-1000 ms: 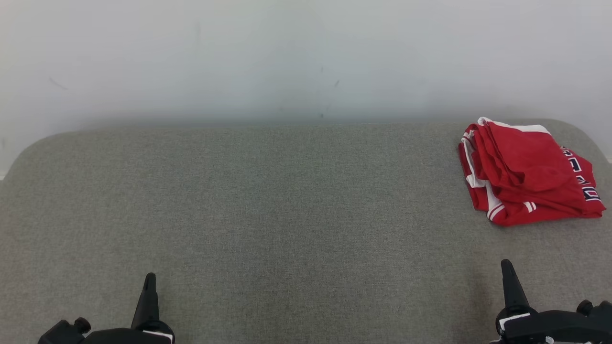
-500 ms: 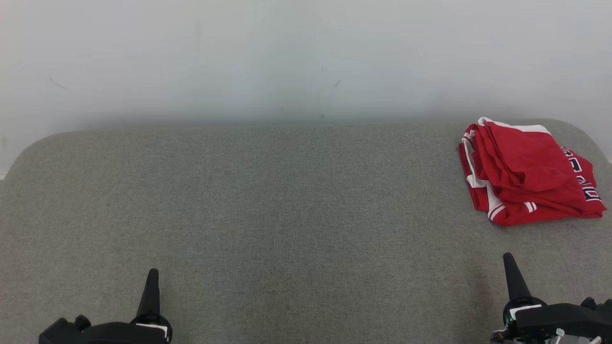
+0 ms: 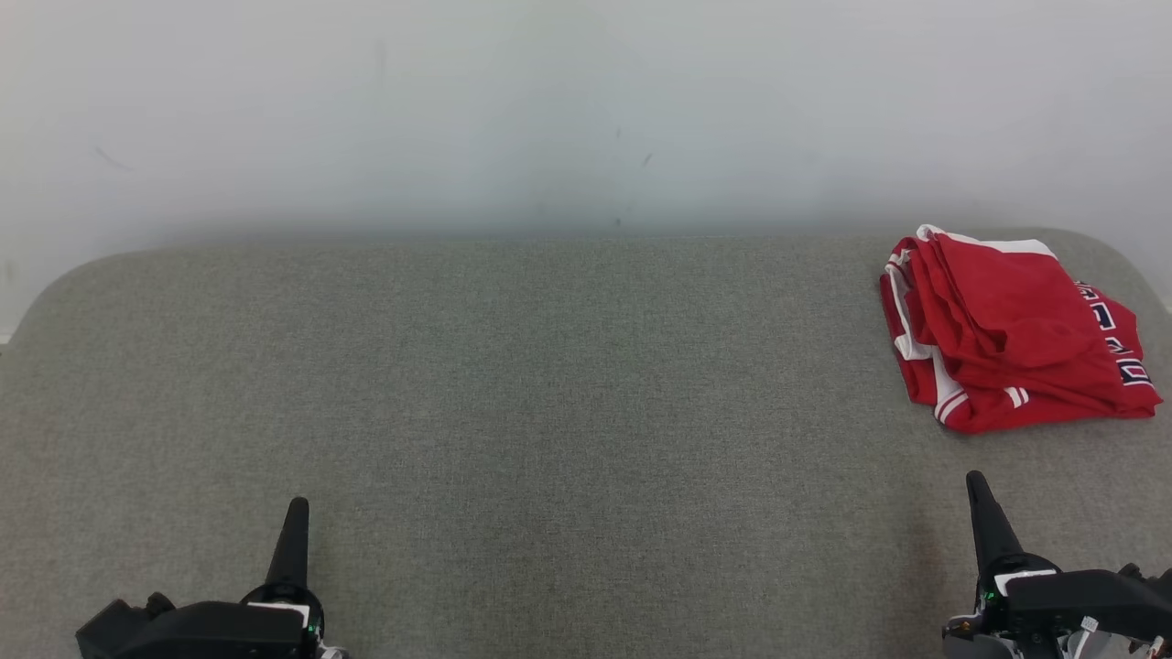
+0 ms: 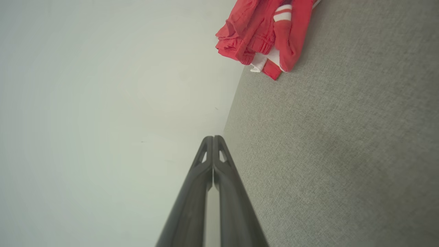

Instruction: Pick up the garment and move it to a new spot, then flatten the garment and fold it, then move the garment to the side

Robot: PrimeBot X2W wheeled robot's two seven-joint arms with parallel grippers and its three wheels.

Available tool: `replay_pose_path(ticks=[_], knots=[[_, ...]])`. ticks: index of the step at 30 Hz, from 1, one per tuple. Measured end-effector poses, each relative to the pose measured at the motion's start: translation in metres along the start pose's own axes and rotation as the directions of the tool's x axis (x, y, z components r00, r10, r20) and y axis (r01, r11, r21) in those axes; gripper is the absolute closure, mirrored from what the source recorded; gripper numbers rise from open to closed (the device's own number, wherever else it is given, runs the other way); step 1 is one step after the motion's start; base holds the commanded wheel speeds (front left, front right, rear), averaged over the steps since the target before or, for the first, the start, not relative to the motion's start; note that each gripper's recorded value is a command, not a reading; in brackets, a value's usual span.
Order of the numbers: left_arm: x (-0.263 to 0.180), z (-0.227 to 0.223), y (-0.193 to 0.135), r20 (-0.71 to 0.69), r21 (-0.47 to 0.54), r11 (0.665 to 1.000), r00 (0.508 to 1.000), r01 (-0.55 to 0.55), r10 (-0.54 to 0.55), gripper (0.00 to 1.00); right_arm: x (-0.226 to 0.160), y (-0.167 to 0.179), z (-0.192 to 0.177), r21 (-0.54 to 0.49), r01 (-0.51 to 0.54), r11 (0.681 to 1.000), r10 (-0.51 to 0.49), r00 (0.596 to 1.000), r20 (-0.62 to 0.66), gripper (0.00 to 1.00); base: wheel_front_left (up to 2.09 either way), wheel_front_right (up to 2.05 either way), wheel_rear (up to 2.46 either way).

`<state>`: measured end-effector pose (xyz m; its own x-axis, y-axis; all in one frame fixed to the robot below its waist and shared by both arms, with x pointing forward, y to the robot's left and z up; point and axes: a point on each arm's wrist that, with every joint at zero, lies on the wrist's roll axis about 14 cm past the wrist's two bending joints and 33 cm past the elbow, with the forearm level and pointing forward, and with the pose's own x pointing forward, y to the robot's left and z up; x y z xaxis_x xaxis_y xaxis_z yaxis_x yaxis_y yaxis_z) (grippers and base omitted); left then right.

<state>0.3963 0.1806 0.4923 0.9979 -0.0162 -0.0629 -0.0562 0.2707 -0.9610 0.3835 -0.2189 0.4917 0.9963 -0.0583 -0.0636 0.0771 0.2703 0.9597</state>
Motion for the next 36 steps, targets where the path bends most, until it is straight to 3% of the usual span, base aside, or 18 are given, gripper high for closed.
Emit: replay_pose_path(ticks=[36], knots=[[0.012, 0.0, -0.018, -0.014, -0.263, 0.964, 0.998, 0.051, -0.057, 1.0, 0.009, 0.014, 0.007, 0.265, -0.056, 0.963, 0.057, 0.998, 0.003, 1.0, 0.0, 0.0, 0.0]])
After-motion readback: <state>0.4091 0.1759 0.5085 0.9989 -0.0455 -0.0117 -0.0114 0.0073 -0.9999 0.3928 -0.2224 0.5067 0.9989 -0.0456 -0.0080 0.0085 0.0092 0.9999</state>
